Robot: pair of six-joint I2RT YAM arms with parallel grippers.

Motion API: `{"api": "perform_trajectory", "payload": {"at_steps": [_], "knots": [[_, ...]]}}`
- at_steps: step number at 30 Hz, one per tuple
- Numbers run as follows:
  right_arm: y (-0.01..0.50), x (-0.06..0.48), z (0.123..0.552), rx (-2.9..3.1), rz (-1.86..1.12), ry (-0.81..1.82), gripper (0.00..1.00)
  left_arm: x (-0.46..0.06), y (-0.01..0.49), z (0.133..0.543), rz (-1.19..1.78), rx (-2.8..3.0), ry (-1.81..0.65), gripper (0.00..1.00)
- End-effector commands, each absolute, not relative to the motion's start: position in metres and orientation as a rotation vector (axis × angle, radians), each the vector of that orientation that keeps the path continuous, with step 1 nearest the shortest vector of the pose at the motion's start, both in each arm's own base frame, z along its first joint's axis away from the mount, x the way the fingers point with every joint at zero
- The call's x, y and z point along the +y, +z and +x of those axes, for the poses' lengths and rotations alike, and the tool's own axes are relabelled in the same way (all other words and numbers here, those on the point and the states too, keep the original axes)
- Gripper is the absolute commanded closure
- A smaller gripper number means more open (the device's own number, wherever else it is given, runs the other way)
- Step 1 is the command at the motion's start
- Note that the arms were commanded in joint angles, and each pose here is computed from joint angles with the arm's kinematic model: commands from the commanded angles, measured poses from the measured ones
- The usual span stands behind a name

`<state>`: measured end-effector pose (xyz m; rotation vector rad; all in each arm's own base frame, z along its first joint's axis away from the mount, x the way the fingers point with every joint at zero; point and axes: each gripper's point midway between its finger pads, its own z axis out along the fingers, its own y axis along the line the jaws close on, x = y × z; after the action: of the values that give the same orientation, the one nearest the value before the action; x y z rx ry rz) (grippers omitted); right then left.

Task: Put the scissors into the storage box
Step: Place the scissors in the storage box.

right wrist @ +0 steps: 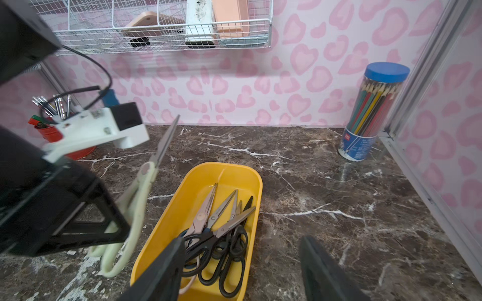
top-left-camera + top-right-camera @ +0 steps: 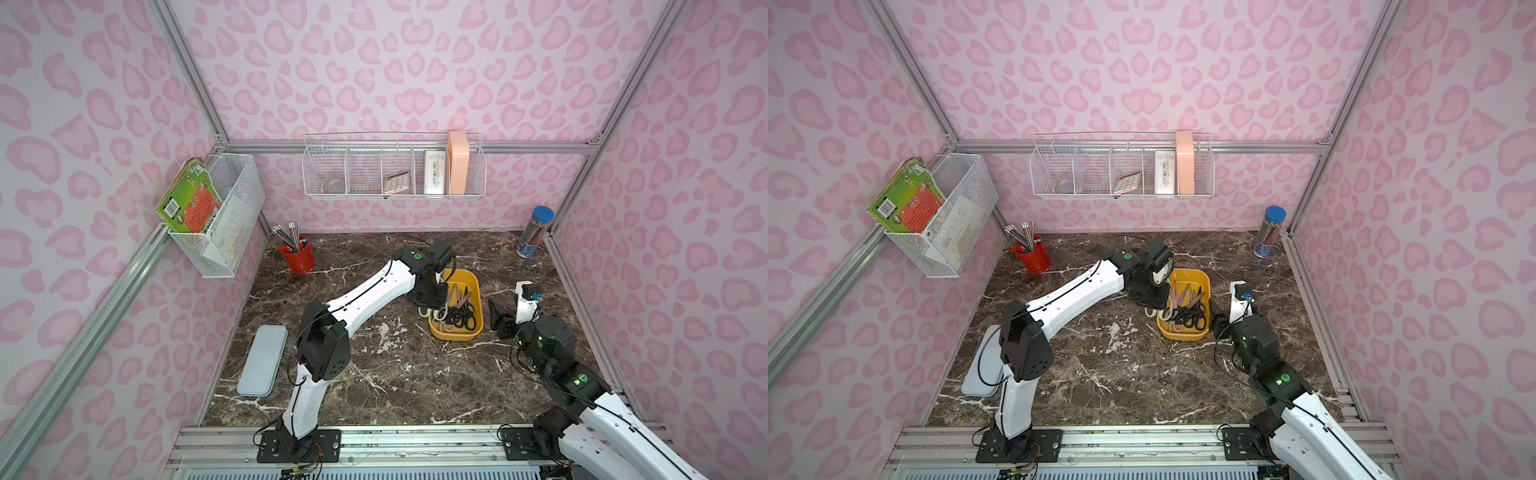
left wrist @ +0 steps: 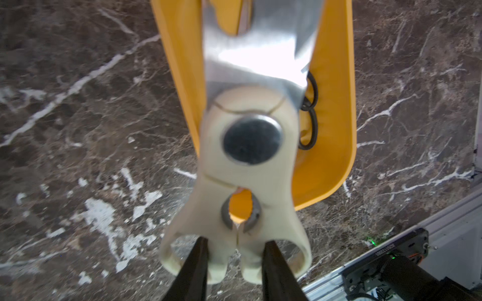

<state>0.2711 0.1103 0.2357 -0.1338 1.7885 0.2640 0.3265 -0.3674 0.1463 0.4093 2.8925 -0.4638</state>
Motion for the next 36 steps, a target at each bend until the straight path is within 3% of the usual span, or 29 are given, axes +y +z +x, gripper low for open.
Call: {"api": "perform_trajectory", "payload": {"at_steps": [1,12,22,31,36], "knots": [[0.232,0.112,0.268,1.793,-0.133,0.293,0.29,-0.394,0.137,0.322,0.444,2.928,-0.586,0.85],[0.227,0.111,0.262,1.784,-0.14,0.312,0.29,-0.43,0.104,0.33,0.406,2.967,-0.765,0.83],[0.227,0.111,0.258,1.772,-0.166,0.312,0.29,-0.423,0.093,0.333,0.362,2.982,-0.71,0.68],[0.237,0.106,0.275,1.763,-0.177,0.262,0.27,-0.42,0.147,0.347,0.329,2.843,-0.773,0.42],[0.248,0.106,0.294,1.741,-0.154,0.287,0.27,-0.385,0.216,0.357,0.303,2.616,-0.717,0.42]]}}
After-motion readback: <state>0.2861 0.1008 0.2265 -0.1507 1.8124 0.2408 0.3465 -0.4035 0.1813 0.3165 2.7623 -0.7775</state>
